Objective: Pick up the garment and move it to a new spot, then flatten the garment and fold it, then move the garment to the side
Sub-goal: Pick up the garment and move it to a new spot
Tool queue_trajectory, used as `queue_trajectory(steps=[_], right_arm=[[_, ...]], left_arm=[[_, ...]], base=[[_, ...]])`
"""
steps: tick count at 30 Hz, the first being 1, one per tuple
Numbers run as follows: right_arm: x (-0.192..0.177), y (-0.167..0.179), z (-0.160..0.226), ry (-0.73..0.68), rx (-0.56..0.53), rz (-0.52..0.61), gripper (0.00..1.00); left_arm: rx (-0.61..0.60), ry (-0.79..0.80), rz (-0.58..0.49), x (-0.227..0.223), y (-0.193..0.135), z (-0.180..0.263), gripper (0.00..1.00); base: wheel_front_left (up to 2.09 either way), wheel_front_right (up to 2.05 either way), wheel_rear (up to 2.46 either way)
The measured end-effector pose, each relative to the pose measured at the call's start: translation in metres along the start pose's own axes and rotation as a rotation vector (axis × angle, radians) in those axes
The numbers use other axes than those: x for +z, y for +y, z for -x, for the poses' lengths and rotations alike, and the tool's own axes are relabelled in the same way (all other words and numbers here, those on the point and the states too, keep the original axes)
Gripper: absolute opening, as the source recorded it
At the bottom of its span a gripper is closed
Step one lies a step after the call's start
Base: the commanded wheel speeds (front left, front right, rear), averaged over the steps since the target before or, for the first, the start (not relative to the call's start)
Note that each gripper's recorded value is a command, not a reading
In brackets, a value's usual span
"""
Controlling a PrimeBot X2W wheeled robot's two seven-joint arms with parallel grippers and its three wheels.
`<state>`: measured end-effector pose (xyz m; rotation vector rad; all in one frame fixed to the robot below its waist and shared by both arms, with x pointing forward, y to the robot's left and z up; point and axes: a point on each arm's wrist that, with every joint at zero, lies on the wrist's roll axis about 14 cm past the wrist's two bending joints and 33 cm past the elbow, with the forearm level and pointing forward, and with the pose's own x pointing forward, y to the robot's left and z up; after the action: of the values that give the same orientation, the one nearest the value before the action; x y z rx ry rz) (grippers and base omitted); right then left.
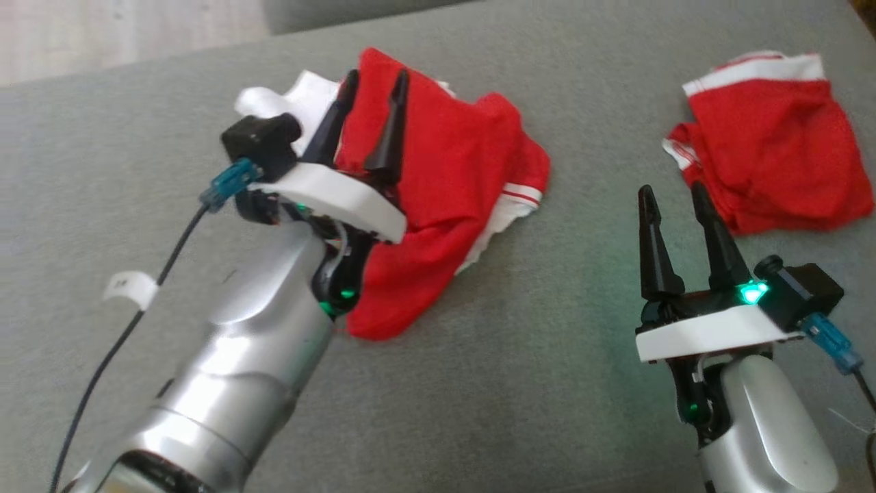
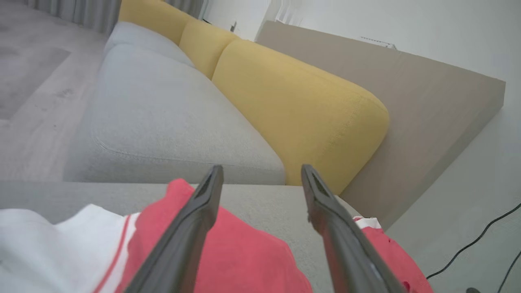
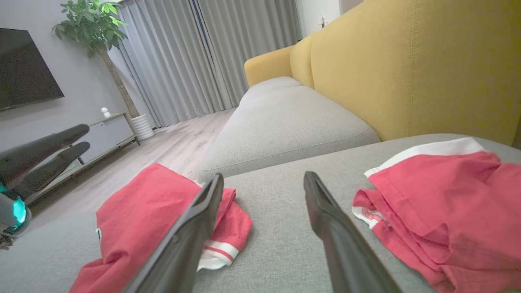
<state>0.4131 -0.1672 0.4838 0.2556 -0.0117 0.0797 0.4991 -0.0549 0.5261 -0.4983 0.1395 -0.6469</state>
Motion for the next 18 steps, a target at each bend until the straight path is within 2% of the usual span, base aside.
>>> queue_trajectory(steps=[4,9,18], right_arm=[[0.005,0.013,-0.004,-0.014,0.038,0.003,1.00],[-0.003,0.031,0.000,0.009,0.086,0.003,1.00],[-0.006,0.057,0.006,0.021,0.158,0.005,1.00]], left_arm=[[0.082,-0.045,-0.054,0.021,0.029,0.025,1.00],[0.214,-0.071,-0.121,0.027,0.072,0.085,1.00],[0.388,-0.119,-0.106,0.008,0.091,0.183,1.00]], base=[[0.00,0.00,0.00],[0.00,0.00,0.00],[0.00,0.00,0.00]])
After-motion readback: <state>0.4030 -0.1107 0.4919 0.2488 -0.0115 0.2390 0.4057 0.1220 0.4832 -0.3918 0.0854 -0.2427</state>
